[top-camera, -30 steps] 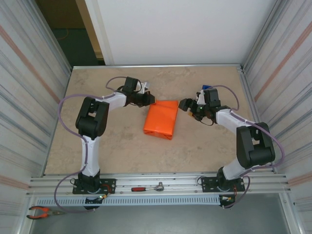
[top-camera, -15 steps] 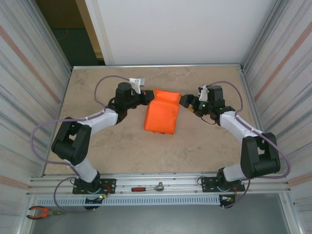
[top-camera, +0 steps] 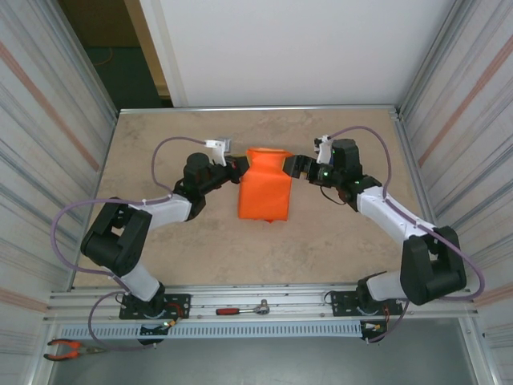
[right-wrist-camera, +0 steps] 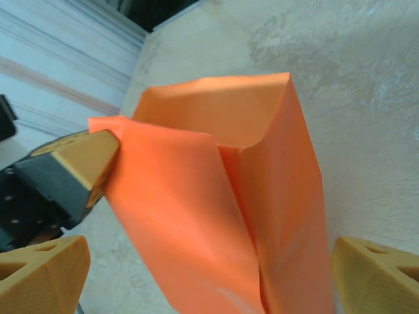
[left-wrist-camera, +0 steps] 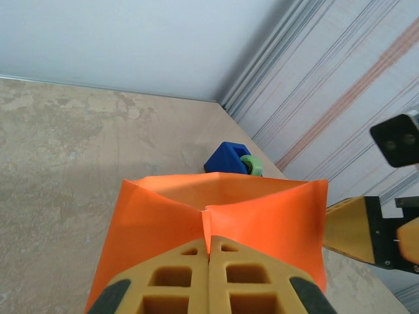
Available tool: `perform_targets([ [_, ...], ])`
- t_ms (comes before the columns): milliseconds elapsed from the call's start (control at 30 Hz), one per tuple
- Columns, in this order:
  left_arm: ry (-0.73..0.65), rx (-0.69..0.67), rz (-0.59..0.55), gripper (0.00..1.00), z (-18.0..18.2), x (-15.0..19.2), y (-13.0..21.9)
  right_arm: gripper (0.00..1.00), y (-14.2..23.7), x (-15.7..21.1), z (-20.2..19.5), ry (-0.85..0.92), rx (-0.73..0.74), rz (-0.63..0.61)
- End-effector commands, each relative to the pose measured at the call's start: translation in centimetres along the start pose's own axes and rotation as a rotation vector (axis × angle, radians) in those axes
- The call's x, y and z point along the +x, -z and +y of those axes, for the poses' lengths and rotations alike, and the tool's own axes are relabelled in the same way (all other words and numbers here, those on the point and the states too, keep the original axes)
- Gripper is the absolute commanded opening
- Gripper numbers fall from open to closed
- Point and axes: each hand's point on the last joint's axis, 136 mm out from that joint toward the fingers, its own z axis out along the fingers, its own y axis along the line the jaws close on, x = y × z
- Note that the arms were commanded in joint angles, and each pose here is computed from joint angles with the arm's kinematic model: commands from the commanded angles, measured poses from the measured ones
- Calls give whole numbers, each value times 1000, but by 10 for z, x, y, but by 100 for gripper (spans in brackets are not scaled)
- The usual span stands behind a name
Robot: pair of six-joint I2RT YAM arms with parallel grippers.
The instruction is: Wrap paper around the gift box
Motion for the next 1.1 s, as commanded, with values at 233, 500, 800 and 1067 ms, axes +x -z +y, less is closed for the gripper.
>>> perform_targets([
  [233, -108, 117, -6, 0, -32, -1, 7, 89, -32, -13, -16, 44, 115, -36],
  [500, -115, 140, 19, 0, -36, 8, 11, 80, -34, 9, -30, 86, 217, -7],
  [800, -113, 138, 48, 0, -37, 15, 16, 63, -28, 34, -39, 122, 284, 16],
  [1067, -78, 50, 8, 62, -30, 1, 28, 50, -21, 43, -36, 135, 289, 4],
])
